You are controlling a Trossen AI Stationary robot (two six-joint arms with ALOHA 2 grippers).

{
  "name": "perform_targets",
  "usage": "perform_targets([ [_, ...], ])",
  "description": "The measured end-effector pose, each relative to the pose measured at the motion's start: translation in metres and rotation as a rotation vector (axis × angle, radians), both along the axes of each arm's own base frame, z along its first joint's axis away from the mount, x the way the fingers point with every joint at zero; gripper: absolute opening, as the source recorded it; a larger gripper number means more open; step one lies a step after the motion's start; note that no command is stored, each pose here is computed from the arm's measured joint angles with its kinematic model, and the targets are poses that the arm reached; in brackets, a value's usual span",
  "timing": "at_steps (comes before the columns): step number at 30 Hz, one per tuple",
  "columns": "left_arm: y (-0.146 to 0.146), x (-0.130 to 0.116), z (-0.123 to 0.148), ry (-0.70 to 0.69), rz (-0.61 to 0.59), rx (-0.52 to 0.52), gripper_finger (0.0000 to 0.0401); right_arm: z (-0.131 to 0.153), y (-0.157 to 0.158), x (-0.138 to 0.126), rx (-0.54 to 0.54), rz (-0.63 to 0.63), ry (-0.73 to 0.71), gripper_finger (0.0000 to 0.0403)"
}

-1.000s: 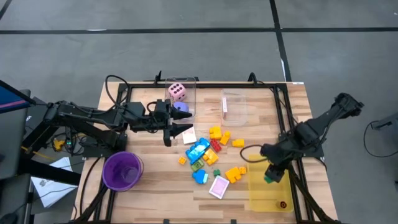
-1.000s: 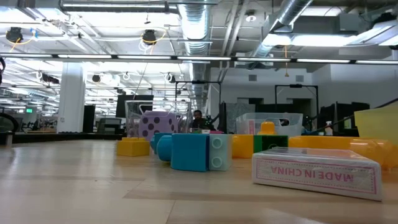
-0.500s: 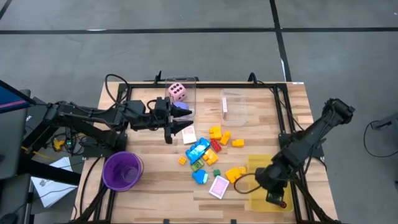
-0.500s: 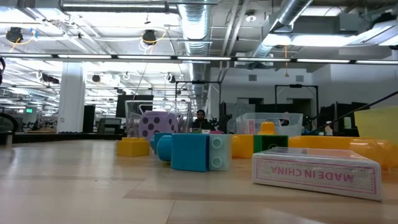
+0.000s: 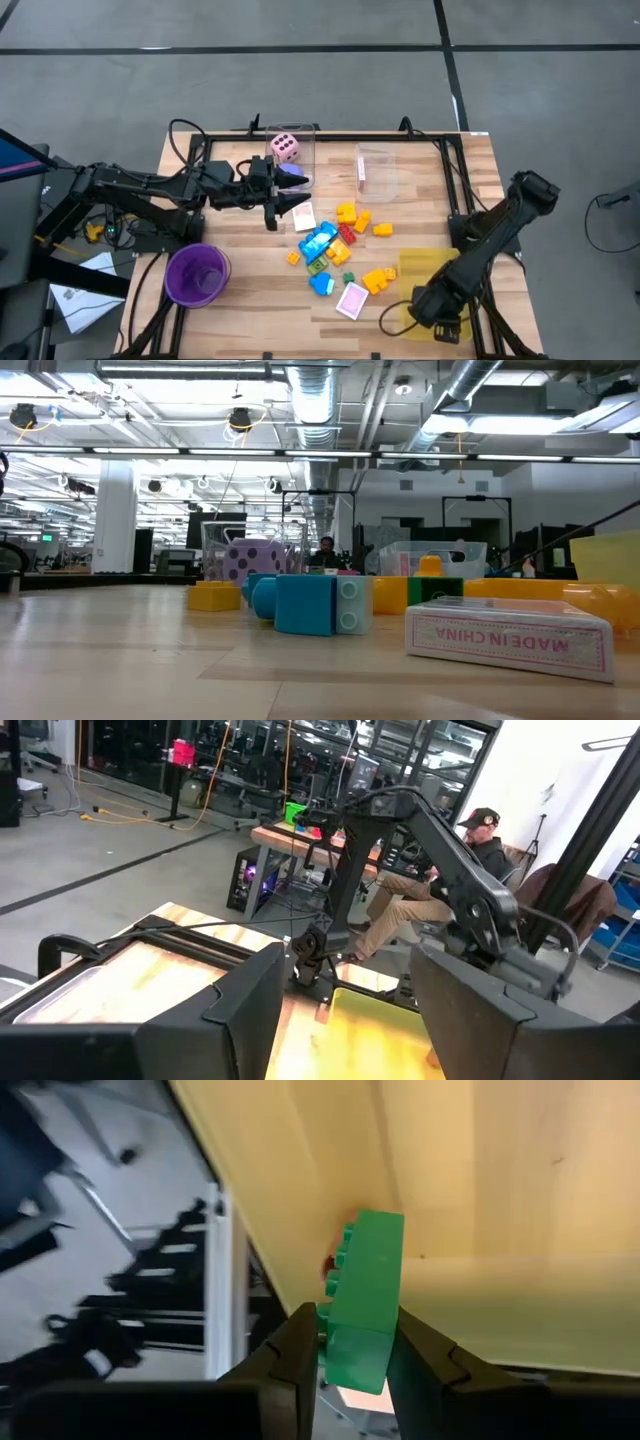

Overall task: Pick & Place Toys
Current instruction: Put the left green game piece into the bin

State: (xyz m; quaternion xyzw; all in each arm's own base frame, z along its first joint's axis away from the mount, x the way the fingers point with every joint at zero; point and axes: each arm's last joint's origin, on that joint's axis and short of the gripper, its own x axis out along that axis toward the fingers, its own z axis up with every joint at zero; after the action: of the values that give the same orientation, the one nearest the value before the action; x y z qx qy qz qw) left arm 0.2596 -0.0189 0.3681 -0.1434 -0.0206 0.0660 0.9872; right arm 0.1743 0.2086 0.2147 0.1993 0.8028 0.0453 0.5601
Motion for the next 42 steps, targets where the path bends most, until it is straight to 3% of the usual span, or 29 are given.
perform_targets([
  [7, 0.000, 0.000, 0.000, 0.000, 0.000, 0.000, 0.0213, -0.019, 0.010, 0.000, -0.057, 0.048, 0.030, 0.0083],
  [18, 0.000, 0.000, 0.000, 0.000, -0.001, 0.000, 0.0213, -0.020, 0.018, 0.004, -0.009, 0.048, -0.055, 0.0083],
  [42, 0.000, 0.000, 0.000, -0.003, 0.004, -0.011, 0.0213, -0.027, 0.021, -0.008, -0.076, 0.119, -0.109, 0.0083],
])
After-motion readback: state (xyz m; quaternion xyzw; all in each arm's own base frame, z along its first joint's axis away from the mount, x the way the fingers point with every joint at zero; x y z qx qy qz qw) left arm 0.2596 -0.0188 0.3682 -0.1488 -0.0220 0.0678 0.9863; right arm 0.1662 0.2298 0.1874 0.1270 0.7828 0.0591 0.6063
